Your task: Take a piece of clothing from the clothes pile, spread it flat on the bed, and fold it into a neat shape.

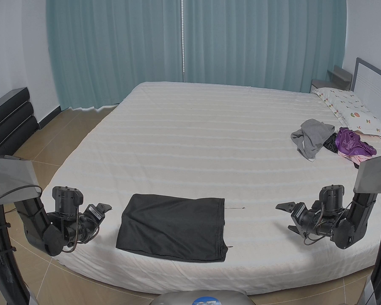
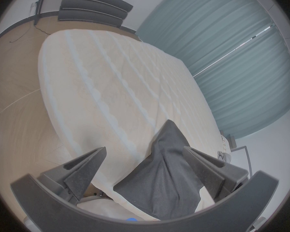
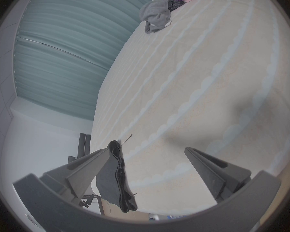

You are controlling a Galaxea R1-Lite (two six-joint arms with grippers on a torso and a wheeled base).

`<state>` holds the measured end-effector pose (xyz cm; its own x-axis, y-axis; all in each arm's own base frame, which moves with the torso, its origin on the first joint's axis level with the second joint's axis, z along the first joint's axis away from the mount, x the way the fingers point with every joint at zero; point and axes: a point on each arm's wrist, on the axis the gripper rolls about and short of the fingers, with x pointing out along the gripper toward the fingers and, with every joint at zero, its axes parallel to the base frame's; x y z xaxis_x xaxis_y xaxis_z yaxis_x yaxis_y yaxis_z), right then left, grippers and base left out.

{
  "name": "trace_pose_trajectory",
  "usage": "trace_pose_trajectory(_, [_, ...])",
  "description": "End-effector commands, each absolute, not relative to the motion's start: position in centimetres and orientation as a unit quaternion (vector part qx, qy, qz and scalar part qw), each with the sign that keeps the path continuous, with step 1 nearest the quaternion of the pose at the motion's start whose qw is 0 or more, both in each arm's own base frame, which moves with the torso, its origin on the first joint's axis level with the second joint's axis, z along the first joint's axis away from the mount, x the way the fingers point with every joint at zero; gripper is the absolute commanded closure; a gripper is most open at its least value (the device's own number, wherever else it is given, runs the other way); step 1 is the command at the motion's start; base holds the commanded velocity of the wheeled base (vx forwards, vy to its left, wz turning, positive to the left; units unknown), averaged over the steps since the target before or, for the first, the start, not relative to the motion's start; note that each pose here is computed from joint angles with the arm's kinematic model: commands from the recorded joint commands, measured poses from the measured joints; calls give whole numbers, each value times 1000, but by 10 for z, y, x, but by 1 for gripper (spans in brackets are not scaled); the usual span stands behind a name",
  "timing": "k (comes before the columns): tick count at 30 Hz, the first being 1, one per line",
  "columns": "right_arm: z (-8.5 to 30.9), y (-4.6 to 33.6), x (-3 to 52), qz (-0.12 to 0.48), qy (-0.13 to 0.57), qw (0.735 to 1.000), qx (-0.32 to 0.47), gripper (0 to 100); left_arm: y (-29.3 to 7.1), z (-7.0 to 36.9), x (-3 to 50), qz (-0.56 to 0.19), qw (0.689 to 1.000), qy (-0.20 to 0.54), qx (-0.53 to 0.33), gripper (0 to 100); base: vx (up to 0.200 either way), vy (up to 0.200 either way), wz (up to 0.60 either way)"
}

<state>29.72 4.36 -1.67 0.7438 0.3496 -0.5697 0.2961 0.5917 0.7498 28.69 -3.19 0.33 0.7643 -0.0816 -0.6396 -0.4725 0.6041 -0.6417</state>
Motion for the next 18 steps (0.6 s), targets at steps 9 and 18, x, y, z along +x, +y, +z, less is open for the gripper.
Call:
trace_pose_trajectory(9, [87,28,214,20,224,877,424,0,-39,109,226,88,910,127,-386,0,0,0,0])
trace_pose_trajectory(18, [139,19,149,27,138,930,338,0,-49,158,165,102,952,-1,-290,0,0,0,0])
